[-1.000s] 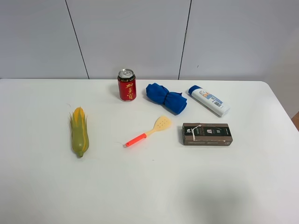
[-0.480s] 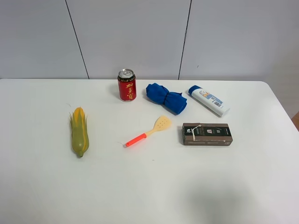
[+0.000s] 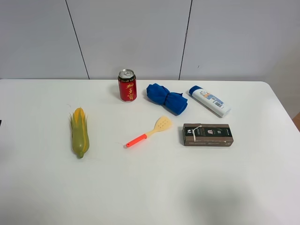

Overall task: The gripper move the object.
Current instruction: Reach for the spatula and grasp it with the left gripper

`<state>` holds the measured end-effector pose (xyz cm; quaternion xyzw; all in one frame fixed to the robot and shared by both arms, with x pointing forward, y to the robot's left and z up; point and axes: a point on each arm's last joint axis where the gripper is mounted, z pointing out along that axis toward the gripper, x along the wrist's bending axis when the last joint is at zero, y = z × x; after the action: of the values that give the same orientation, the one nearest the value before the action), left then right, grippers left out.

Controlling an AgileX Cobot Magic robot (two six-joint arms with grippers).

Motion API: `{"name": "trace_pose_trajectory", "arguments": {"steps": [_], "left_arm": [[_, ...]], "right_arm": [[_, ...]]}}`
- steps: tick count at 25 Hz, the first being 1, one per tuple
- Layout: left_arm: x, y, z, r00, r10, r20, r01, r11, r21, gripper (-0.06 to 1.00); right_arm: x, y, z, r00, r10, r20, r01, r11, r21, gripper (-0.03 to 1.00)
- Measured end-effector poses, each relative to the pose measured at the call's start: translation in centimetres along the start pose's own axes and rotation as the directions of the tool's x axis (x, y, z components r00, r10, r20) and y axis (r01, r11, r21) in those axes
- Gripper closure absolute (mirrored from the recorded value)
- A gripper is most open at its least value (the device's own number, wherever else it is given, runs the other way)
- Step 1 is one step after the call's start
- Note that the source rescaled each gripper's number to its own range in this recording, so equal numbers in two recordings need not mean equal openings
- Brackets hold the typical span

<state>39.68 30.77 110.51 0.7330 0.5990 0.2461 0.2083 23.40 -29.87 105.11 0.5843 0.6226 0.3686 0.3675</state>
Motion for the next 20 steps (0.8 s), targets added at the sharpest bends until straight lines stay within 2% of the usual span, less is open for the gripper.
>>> {"name": "trace_pose_trajectory", "arguments": {"steps": [4, 8, 11, 15, 17, 20], "left_arm": [[0.0, 4.4, 2.3, 0.997, 0.043, 0.060, -0.045, 0.999, 0.023, -0.06], [-1.9, 7.9, 4.3, 0.979, 0.157, 0.128, -0.160, 0.987, 0.013, -0.06], [-4.1, 9.9, 5.7, 0.945, 0.275, 0.178, -0.276, 0.961, -0.016, -0.06], [-7.1, 12.0, 7.1, 0.864, 0.451, 0.224, -0.447, 0.892, -0.071, -0.06], [-8.4, 12.9, 7.6, 0.835, 0.497, 0.238, -0.487, 0.867, -0.104, -0.06], [-9.9, 13.6, 8.4, 0.817, 0.519, 0.252, -0.499, 0.855, -0.142, -0.06]], "right_arm": [[0.0, 0.0, 0.0, 1.000, 0.000, 0.000, 0.000, 1.000, 0.000, -0.03], [0.0, 0.0, 0.0, 1.000, 0.000, 0.000, 0.000, 1.000, 0.000, -0.03], [0.0, 0.0, 0.0, 1.000, 0.000, 0.000, 0.000, 1.000, 0.000, -0.03], [0.0, 0.0, 0.0, 1.000, 0.000, 0.000, 0.000, 1.000, 0.000, -0.03], [0.0, 0.0, 0.0, 1.000, 0.000, 0.000, 0.000, 1.000, 0.000, -0.03], [0.0, 0.0, 0.0, 1.000, 0.000, 0.000, 0.000, 1.000, 0.000, -0.03]]}}
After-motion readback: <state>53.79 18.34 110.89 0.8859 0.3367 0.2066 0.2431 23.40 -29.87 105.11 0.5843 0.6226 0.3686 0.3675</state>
